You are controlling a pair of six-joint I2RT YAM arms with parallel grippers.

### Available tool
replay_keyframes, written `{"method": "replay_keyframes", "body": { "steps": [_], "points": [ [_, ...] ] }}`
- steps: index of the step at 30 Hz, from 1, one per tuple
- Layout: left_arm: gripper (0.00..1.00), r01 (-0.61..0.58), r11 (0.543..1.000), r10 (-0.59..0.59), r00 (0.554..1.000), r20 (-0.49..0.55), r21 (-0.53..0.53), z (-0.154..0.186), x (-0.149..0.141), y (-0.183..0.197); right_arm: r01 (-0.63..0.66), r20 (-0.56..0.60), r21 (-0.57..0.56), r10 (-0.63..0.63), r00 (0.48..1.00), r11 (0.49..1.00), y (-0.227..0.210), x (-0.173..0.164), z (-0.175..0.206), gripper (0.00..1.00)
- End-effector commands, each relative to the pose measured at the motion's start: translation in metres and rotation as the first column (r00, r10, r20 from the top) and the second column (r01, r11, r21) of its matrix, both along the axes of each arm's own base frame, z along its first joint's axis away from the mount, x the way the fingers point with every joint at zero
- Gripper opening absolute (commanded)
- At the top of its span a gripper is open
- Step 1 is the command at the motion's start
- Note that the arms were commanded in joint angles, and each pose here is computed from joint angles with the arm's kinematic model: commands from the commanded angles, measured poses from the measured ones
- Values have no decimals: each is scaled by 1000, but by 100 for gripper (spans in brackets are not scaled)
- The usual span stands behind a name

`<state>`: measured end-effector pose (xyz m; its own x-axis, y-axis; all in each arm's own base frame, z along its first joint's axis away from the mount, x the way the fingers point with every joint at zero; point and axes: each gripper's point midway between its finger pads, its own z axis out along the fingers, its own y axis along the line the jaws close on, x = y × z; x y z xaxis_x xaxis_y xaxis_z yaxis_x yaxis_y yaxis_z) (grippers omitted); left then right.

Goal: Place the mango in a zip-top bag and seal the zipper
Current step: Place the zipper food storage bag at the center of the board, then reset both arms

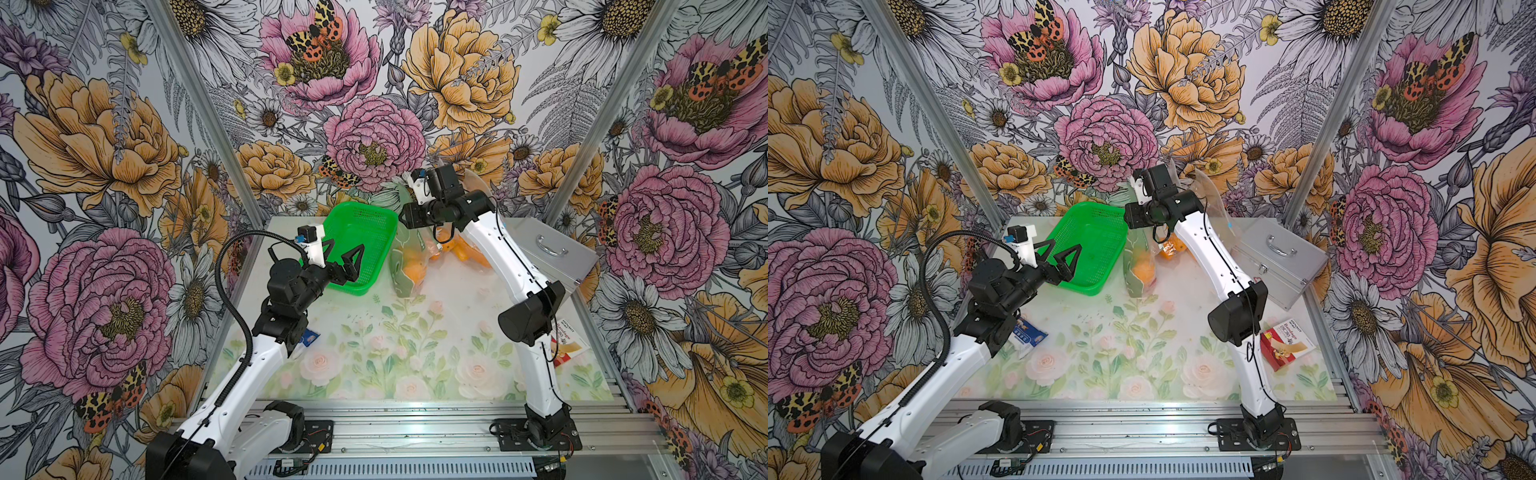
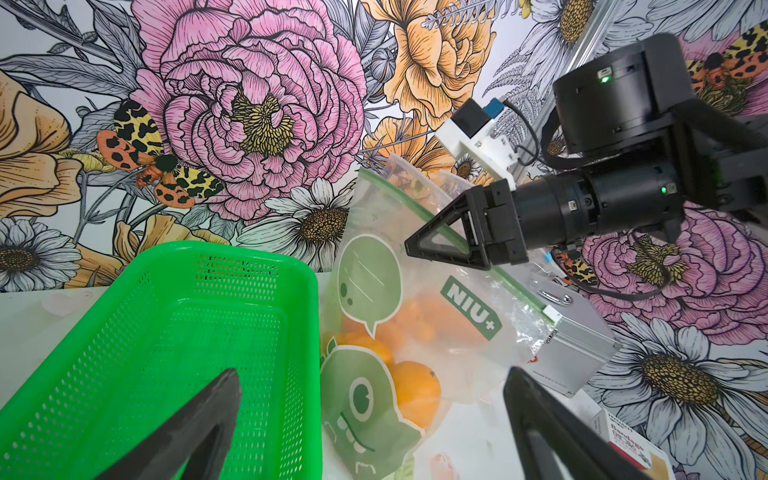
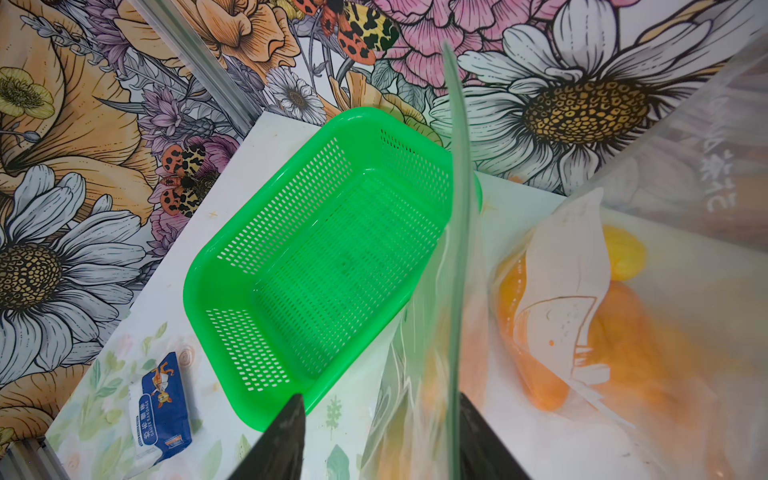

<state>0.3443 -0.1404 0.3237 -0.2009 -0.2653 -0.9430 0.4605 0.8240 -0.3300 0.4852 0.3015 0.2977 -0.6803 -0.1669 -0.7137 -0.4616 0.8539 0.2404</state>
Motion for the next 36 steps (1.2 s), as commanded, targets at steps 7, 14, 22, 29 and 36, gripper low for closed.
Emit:
{"method": "replay_keyframes", "body": {
  "steps": [7,14,22,29,36],
  "points": [
    [99,-30,999,30,999,28,-18,7,-12,8,80,155,-20,-76,985,997,-39,-32,73,99],
    [99,-99,995,99,995,30,-3,7,-21,23,175,195,-43,-164,967,984,-81,-69,96,99],
    [99,-241,970,241,970,-14,33,-16,-39,54,324,236,-82,-297,925,943,-154,-144,64,99],
    [99,-474,876,480,875,-63,87,-39,-62,105,437,248,-66,-409,878,897,-207,-203,1,99],
    [99,-663,729,678,734,-41,171,-70,-74,150,729,365,-102,-657,660,677,-284,-224,-53,99]
  ]
}}
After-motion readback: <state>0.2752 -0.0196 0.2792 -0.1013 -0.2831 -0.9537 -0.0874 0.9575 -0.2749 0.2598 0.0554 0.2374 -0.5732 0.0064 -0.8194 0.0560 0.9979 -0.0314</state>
